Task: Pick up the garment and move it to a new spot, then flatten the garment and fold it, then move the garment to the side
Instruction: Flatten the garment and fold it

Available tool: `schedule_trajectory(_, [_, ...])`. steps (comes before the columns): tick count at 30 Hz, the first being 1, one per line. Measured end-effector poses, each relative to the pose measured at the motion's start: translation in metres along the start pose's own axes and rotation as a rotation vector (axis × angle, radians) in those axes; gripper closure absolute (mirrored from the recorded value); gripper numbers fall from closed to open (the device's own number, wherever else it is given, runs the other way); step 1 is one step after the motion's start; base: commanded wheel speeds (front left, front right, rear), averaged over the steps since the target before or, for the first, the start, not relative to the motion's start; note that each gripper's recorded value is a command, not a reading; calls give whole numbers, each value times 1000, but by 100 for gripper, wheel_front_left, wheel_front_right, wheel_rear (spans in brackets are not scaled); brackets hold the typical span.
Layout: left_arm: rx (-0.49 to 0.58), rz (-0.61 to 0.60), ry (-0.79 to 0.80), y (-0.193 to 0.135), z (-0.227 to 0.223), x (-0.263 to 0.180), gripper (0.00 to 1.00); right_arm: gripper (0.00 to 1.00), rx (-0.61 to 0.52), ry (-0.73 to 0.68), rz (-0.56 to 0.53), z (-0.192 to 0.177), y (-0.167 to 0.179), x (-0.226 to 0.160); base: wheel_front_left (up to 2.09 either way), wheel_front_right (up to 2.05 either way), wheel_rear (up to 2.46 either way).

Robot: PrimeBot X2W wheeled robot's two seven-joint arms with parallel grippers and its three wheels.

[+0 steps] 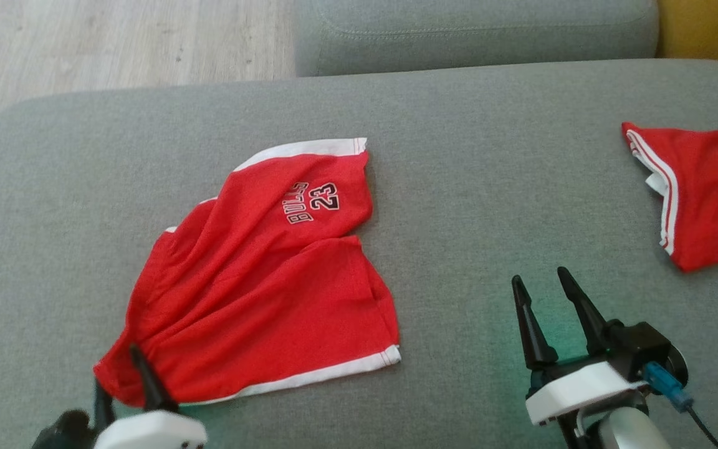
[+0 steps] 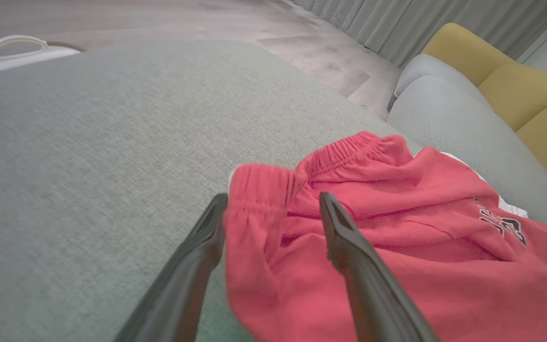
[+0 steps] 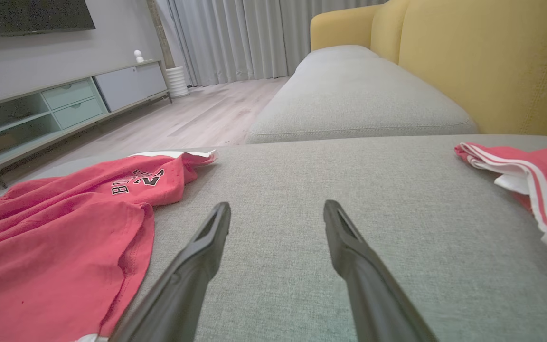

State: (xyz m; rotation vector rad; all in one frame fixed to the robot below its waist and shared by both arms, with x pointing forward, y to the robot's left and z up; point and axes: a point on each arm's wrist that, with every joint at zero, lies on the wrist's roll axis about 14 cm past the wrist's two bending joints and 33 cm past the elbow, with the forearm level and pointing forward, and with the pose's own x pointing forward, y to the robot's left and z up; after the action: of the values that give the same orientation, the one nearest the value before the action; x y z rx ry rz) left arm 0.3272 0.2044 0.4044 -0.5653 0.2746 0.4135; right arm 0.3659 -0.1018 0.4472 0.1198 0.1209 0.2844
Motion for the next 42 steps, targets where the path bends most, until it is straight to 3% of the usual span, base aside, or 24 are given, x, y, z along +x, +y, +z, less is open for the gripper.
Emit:
schedule_trajectory(10, [171, 85, -135, 50, 37, -22, 0, 0, -2, -21, -36, 5, -8, -16, 0, 0, 0])
schedule_trajectory(19, [406, -135, -258, 7, 63, -29, 0, 0, -22, -36, -46, 10, -10, -23, 0, 0, 0])
schedule_trajectory(23, [551, -259, -192, -2, 38, -35, 0, 0, -20, -31, -58, 8, -12, -28, 0, 0, 0])
schedule_trajectory(28, [667, -294, -115, 16, 24, -30, 0, 0, -17, -25, -61, 5, -12, -31, 0, 0, 0])
schedule_trajectory(42, [832, -354, 99, 28, 16, 3, 0, 0, -13, -4, -47, -1, -8, -29, 0, 0, 0])
